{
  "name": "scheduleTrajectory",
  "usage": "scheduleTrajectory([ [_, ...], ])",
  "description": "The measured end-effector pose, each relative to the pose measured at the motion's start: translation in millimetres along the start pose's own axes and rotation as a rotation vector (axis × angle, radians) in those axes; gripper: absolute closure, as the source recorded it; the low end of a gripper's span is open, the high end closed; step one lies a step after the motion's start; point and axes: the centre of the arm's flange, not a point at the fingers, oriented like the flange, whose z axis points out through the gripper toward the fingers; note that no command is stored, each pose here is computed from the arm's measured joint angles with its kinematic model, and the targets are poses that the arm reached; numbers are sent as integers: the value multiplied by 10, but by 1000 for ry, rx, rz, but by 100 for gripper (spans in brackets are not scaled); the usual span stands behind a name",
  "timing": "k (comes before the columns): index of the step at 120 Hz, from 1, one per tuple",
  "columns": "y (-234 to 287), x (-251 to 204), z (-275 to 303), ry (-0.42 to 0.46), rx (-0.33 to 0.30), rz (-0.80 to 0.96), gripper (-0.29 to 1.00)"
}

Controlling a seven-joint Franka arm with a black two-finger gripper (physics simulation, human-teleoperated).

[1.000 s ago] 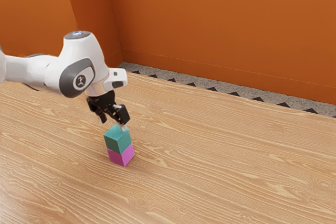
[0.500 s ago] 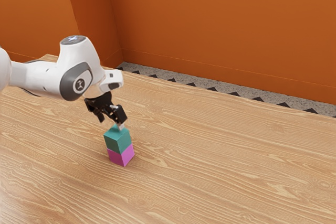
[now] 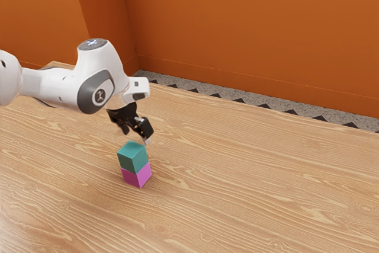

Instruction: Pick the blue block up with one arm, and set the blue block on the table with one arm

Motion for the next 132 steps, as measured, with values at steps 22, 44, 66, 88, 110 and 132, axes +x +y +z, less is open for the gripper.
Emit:
scheduleTrajectory([
  [22,-30,-94,99,-21,-6,-8,2],
  [44,-42,-121,197,-40,-6,-8,2],
  [66,-25,-134,346,-65,-3,-2,2],
  [88,-24,-149,494,-87,-2,-3,2],
  [110,-31,-159,537,-93,-4,-8,4],
  [132,-23,-168,538,-94,-7,-8,24],
])
